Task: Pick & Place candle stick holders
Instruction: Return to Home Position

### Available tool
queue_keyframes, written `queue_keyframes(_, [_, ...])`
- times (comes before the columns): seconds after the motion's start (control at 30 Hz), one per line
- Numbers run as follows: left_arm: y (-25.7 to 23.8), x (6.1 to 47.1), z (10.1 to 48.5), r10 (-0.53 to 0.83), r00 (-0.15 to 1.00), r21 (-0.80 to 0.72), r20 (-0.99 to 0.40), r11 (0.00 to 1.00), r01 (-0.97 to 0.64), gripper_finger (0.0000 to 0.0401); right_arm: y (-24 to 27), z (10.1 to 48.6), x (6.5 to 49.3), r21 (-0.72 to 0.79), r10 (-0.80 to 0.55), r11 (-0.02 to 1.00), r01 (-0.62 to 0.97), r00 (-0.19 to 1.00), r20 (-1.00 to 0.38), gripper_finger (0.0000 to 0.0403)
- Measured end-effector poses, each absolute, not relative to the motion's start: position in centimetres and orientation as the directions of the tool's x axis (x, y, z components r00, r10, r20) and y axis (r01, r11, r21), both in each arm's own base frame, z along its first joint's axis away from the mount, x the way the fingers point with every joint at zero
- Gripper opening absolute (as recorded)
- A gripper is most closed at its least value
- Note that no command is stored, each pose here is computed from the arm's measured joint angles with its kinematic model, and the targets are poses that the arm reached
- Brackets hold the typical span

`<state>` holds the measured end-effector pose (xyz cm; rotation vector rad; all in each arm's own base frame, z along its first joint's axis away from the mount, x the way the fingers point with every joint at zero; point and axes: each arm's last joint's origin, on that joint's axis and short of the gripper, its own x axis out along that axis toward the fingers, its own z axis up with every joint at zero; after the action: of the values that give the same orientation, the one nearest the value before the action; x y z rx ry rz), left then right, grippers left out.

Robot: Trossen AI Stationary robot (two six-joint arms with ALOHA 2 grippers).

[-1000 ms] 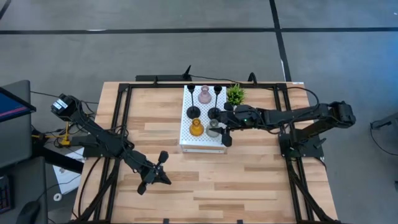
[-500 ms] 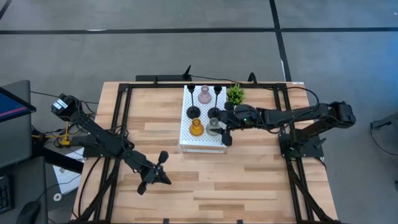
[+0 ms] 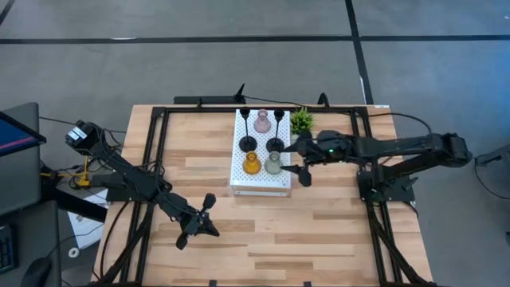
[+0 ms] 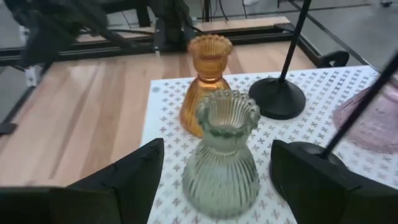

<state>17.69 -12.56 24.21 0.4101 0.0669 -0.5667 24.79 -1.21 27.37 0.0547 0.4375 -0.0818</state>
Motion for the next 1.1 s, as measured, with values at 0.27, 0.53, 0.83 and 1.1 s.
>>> queue_keyframes(0.27, [-12.6,17.7,24.2,-0.509,0.843,0.359,-0.173,0.765,0.535,0.0007,0.2,28.9,20.5,0.135,-0.015,0.986,0.094,0.869,-0.495,0.0286])
queue_keyframes(0.53, [-12.3,17.8,24.3,-0.419,0.893,0.375,-0.162,0.812,0.448,0.0007,2.2,29.3,19.3,0.126,0.048,0.992,0.014,0.88,-0.473,0.0266])
queue_keyframes(0.83, [-12.3,17.9,24.4,-0.415,0.897,0.374,-0.151,0.816,0.441,0.0007,3.1,29.2,19.3,0.057,0.073,0.997,-0.052,0.876,-0.476,0.0052])
queue_keyframes(1.1, [-11.9,17.2,25.4,-0.419,0.903,0.322,-0.098,0.845,0.427,0.0007,3.4,29.9,18.1,0.024,0.098,0.995,-0.098,0.888,-0.45,0.0011])
